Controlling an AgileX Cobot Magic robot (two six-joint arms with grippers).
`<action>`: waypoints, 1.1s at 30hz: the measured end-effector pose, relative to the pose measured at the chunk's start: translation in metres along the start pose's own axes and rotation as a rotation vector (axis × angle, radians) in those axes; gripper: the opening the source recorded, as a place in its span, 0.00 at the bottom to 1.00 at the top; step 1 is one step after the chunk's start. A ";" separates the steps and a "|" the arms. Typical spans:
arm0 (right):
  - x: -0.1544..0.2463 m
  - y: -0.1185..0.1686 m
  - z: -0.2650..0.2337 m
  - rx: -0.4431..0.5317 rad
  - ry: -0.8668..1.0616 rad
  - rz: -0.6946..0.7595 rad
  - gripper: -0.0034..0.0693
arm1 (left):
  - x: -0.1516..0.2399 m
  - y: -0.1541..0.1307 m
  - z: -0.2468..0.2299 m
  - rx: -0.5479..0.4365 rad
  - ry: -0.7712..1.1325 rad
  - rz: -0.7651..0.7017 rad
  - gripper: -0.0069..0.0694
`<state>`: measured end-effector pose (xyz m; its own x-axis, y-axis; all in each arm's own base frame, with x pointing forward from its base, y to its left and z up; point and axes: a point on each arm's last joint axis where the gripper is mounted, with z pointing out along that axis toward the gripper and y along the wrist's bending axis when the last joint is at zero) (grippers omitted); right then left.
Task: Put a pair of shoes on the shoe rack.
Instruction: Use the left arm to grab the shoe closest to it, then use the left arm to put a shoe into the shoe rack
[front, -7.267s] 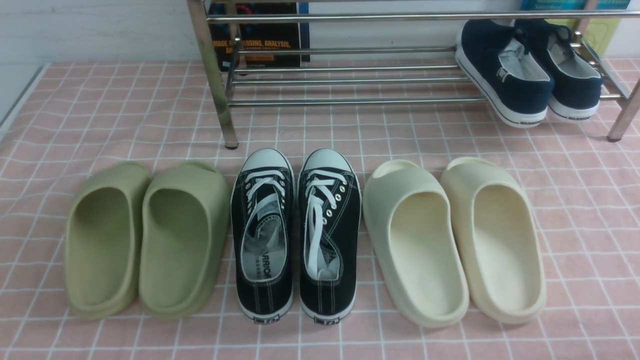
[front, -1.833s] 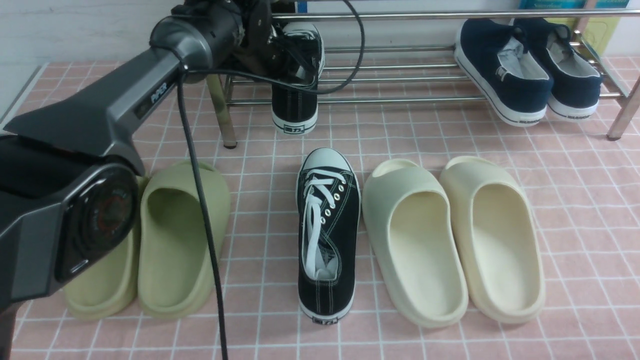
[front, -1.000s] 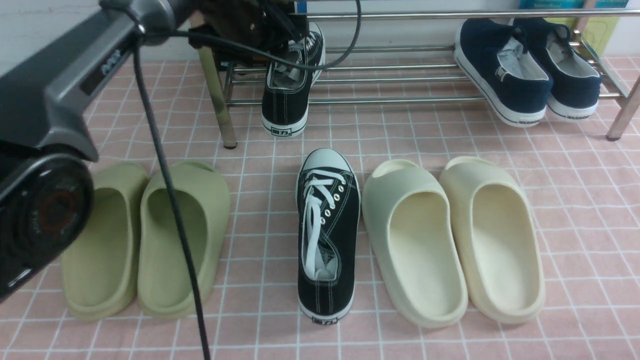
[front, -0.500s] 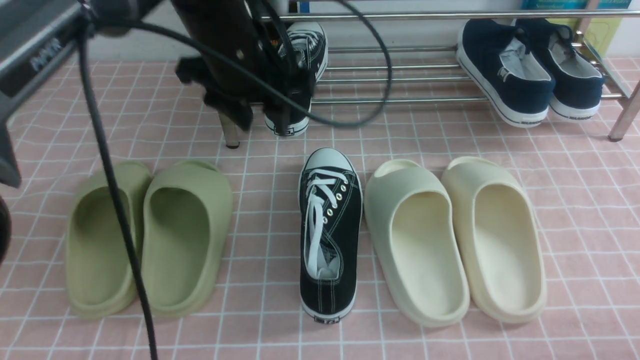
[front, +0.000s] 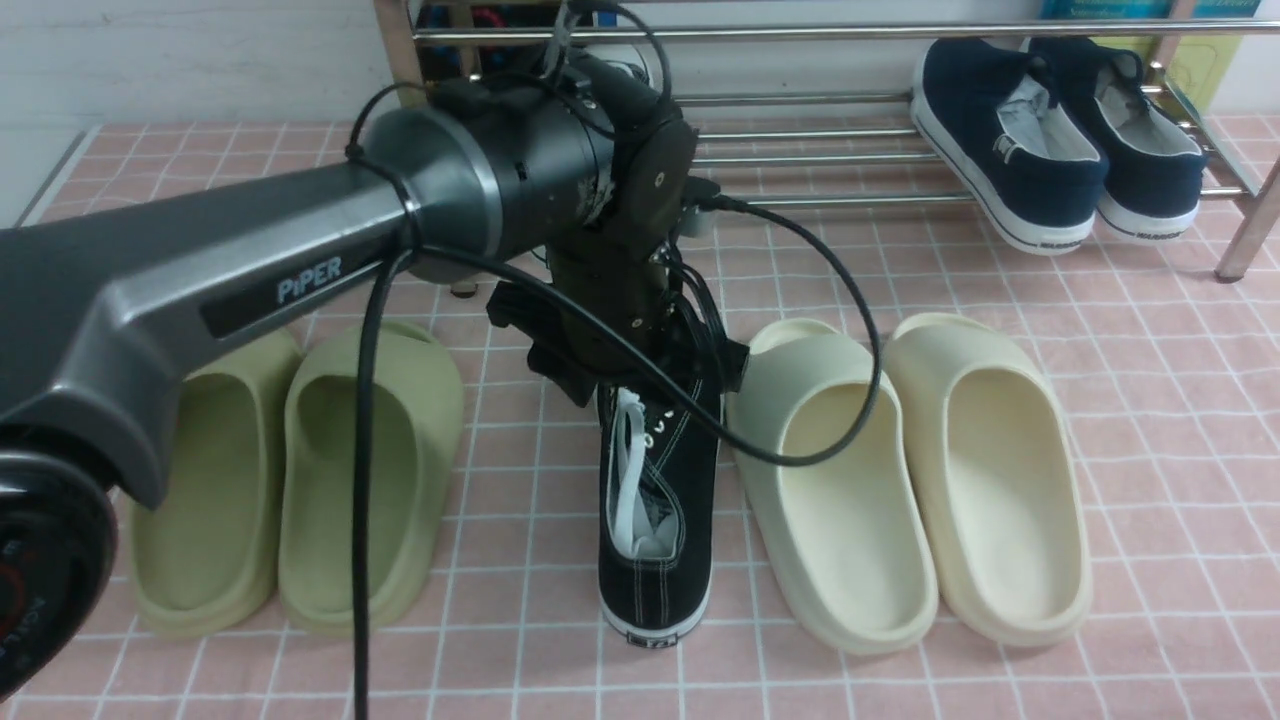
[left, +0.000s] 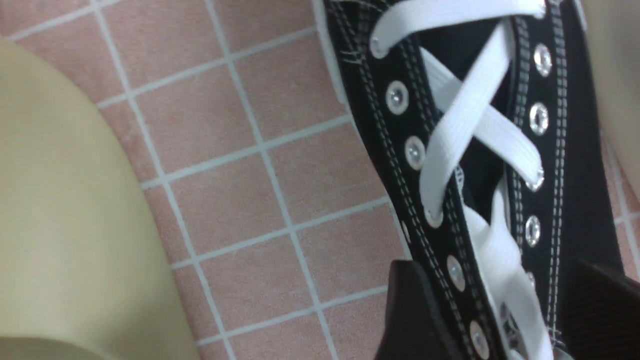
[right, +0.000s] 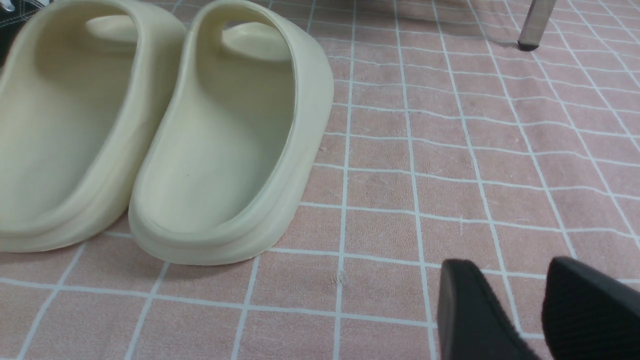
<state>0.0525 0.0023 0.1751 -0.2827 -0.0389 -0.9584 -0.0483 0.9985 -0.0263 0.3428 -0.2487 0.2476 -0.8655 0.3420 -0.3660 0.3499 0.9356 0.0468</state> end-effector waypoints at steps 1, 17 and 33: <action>0.000 0.000 0.000 0.000 0.000 0.000 0.38 | 0.000 0.000 0.000 -0.001 0.002 -0.001 0.65; 0.000 0.000 0.000 0.000 0.000 0.000 0.38 | 0.007 -0.008 0.040 0.006 0.119 -0.024 0.28; 0.000 0.000 0.000 0.000 0.000 0.000 0.38 | -0.077 0.015 -0.033 0.036 -0.181 -0.127 0.17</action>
<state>0.0525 0.0023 0.1751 -0.2827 -0.0389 -0.9584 -0.0483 0.9985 -0.0263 0.4030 -0.2581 0.3075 -0.8262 0.1968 -0.5280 0.2571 0.9654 -0.0425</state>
